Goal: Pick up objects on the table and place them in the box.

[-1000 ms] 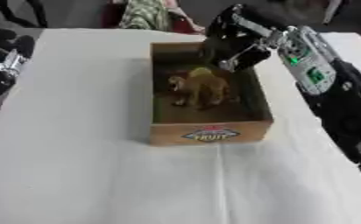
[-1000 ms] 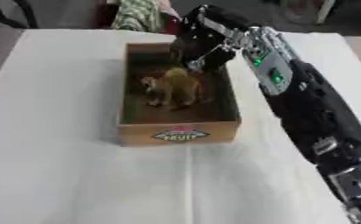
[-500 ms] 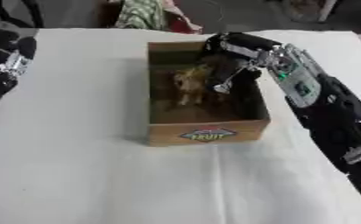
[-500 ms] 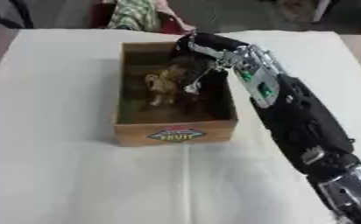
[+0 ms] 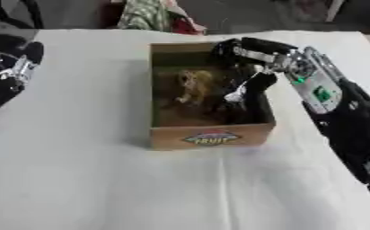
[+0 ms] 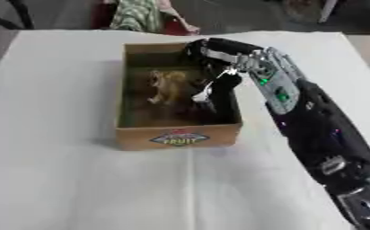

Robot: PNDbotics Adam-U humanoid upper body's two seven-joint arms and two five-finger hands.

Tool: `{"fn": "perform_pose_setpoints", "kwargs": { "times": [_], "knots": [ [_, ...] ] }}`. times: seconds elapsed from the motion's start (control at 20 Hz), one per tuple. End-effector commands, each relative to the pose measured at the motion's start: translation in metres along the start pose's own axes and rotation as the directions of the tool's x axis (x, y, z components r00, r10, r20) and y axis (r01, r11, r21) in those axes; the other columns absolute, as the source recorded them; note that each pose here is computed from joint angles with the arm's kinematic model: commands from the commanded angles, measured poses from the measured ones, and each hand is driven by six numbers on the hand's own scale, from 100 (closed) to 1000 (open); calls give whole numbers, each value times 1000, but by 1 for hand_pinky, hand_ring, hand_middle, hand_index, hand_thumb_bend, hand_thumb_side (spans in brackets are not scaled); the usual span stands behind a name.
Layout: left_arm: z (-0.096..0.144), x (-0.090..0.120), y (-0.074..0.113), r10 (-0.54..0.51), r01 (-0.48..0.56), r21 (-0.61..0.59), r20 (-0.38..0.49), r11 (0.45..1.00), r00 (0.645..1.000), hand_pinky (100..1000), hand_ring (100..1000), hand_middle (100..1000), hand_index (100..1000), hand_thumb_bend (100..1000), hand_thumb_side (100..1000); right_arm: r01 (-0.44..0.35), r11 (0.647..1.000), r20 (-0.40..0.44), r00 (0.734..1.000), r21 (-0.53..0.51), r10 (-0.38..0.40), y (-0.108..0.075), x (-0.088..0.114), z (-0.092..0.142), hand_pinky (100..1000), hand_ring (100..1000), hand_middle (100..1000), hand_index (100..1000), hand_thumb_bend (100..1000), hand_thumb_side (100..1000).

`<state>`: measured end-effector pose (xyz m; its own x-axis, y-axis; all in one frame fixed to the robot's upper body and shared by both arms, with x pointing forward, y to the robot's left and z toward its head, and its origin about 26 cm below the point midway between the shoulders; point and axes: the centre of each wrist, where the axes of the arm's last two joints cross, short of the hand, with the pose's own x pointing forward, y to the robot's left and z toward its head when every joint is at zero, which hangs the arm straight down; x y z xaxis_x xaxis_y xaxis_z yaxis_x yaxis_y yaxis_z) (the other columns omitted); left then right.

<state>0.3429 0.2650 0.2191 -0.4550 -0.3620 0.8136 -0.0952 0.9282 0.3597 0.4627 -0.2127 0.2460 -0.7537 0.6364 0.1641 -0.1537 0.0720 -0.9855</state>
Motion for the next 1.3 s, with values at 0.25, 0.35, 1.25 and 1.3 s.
{"fn": "perform_pose_setpoints", "kwargs": {
  "times": [0.25,0.35,1.25,1.3],
  "knots": [
    [0,5,8,-23,23,18,15,1000,1000,550,491,513,682,466,430,-31,999,6,999,-38,32,-21,1,16,877,935,922,937,528,468],
    [2,1,12,-31,31,32,1,999,1000,550,491,513,681,465,430,-42,994,7,999,-97,43,-27,-7,38,871,928,917,935,524,464],
    [12,-12,23,-47,52,99,-51,994,998,549,494,518,690,466,415,138,794,-41,979,-592,-201,1,-6,175,753,805,802,869,415,240],
    [13,-13,23,-48,53,102,-55,993,997,549,494,519,692,466,415,157,771,-51,970,-618,-239,6,-8,181,749,803,799,867,408,235]
  ]
}}
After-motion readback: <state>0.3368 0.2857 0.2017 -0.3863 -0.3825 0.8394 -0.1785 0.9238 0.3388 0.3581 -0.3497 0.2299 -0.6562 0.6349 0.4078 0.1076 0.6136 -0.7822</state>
